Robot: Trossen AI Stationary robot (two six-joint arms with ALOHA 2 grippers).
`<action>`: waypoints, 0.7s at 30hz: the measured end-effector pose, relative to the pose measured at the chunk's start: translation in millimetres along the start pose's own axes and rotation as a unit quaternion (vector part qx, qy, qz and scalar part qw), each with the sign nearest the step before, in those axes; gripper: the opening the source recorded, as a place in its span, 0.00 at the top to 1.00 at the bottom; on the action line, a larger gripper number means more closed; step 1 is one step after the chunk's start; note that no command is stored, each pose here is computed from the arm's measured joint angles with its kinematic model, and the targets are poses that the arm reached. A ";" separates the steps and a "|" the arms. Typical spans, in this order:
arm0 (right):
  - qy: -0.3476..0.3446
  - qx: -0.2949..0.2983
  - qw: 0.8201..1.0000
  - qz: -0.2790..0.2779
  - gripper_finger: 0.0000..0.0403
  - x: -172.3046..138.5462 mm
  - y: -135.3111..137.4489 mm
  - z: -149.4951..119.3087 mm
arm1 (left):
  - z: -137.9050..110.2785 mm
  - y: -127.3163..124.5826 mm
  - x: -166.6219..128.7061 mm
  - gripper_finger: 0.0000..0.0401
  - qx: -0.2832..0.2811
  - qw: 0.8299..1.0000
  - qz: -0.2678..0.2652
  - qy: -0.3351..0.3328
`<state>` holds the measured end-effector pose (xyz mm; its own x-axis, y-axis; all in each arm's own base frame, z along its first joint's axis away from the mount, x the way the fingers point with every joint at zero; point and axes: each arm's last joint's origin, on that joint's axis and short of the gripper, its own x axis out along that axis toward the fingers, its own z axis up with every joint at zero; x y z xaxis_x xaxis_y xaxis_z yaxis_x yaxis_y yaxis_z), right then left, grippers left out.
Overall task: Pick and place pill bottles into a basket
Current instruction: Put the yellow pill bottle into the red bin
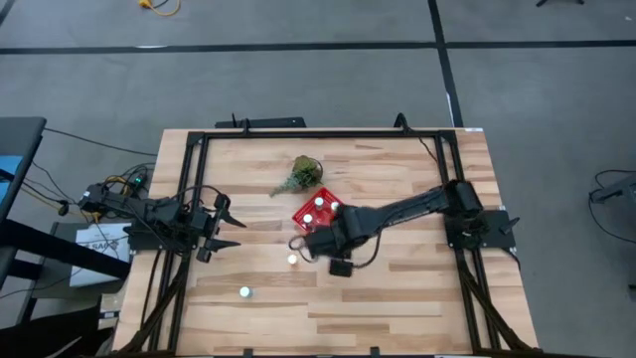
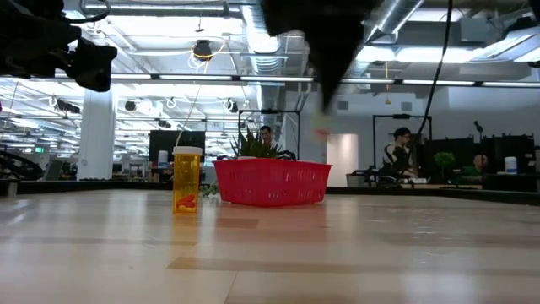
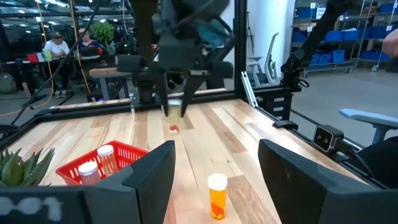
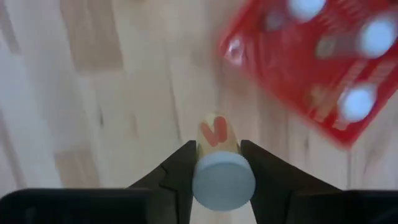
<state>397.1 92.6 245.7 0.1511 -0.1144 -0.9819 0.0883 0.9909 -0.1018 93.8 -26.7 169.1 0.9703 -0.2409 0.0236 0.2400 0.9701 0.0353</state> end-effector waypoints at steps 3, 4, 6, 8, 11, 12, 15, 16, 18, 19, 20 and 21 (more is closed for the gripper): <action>-0.009 -0.010 1.000 -0.007 0.75 -3.1 -12.9 5.4 | -0.5 -0.1 0.4 0.45 -0.002 1.000 0.000 0.003; -0.034 -0.011 0.999 -0.002 0.76 -3.6 -16.3 12.1 | -0.5 0.0 0.4 0.45 -0.002 1.000 0.000 0.003; -0.045 -0.014 0.999 -0.002 0.77 -2.3 -24.8 16.8 | -0.5 -0.1 0.4 0.45 0.001 1.000 0.000 0.003; -0.052 -0.014 0.999 -0.002 0.75 1.5 -33.0 21.3 | -0.6 0.0 0.5 0.45 0.001 1.000 0.000 0.004; -0.060 -0.009 0.998 -0.003 0.72 3.4 -44.3 25.9 | -0.6 -0.1 0.5 0.45 0.001 1.000 0.000 0.004; -0.065 -0.008 0.998 -0.003 0.71 3.8 -47.6 27.6 | -0.6 -0.1 0.5 0.45 0.002 1.000 0.000 0.004; -0.081 -0.006 0.997 -0.003 0.72 4.5 -55.5 32.4 | -0.6 -0.1 0.5 0.45 0.001 1.000 0.000 0.004; -0.089 -0.006 0.996 -0.003 0.73 4.5 -57.3 34.2 | -0.7 0.0 0.5 0.45 0.000 1.000 0.000 0.004; -0.096 -0.007 0.995 0.001 0.75 4.7 -60.3 36.3 | -0.7 0.0 0.5 0.45 -0.001 1.000 0.000 0.004; -0.096 -0.009 0.995 0.007 0.75 4.9 -61.4 36.6 | -0.7 -0.1 0.5 0.45 0.000 1.000 0.000 0.004; -0.097 -0.010 0.995 0.013 0.76 5.7 -62.0 36.9 | -0.5 -0.1 0.5 0.45 0.002 1.000 0.000 0.004; -0.098 -0.010 0.995 0.018 0.75 8.0 -62.9 37.2 | -0.5 0.0 0.5 0.45 0.004 1.000 0.000 0.004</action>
<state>429.4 26.7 250.1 0.3438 -0.0892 -0.9348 0.0609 0.9955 -0.0726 94.4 -26.8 168.6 0.9705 -0.2407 0.0162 0.2398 0.9699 0.0425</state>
